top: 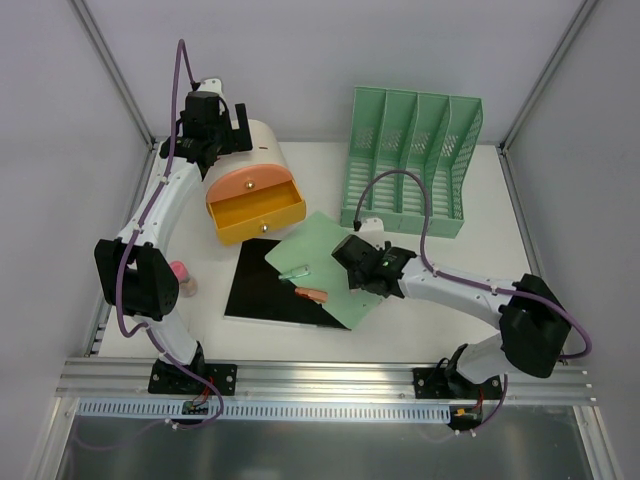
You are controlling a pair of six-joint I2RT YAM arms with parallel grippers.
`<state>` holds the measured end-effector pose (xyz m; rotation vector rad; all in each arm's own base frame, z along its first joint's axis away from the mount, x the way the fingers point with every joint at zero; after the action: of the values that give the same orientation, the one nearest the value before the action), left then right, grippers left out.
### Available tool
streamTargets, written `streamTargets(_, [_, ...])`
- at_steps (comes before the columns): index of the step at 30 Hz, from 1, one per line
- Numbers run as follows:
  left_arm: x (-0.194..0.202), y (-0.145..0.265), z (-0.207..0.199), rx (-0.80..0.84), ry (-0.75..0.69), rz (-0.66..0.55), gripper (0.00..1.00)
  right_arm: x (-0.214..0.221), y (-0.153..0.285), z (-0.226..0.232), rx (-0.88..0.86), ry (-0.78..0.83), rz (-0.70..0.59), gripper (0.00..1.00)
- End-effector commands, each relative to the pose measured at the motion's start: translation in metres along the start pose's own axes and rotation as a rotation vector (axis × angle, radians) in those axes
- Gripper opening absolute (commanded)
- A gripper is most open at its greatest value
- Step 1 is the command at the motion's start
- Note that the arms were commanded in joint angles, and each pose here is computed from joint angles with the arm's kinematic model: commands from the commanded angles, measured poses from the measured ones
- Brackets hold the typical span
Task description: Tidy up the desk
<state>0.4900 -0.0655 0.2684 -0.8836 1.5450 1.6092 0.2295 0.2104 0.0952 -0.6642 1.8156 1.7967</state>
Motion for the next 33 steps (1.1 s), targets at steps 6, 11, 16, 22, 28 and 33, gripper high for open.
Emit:
streamTargets(6, [0.027, 0.002, 0.002, -0.012, -0.030, 0.095, 0.95, 0.012, -0.012, 0.019, -0.043, -0.088, 0.036, 0.57])
streamTargets(11, [0.026, 0.002, 0.002, -0.014, -0.031, 0.092, 0.95, 0.007, -0.013, 0.026, -0.052, -0.097, 0.028, 0.57])
streamTargets(16, [0.027, 0.000, 0.002, -0.012, -0.032, 0.094, 0.95, 0.013, -0.021, 0.032, -0.051, -0.091, 0.049, 0.57])
streamTargets(22, [0.026, 0.001, 0.003, -0.015, -0.036, 0.094, 0.95, 0.024, -0.032, 0.036, -0.041, -0.090, 0.079, 0.50])
streamTargets(28, [0.027, -0.001, 0.002, -0.015, -0.035, 0.097, 0.95, 0.024, -0.033, 0.039, -0.053, -0.099, 0.077, 0.21])
streamTargets(33, [0.028, -0.001, 0.003, -0.018, -0.036, 0.098, 0.95, 0.015, -0.023, 0.045, -0.096, -0.113, 0.070, 0.01])
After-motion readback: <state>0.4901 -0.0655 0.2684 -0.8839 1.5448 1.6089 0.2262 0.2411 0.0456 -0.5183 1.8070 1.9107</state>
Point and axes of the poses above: each gripper's point midway between its finger pads, its own y axis back along the fingers, its own z axis along the line the jaws close on, x = y × z, the point moved 1 cm from there along y, back along the fingers, and after that the axes turned 9 degrees about -y, right-handed, at the moved point
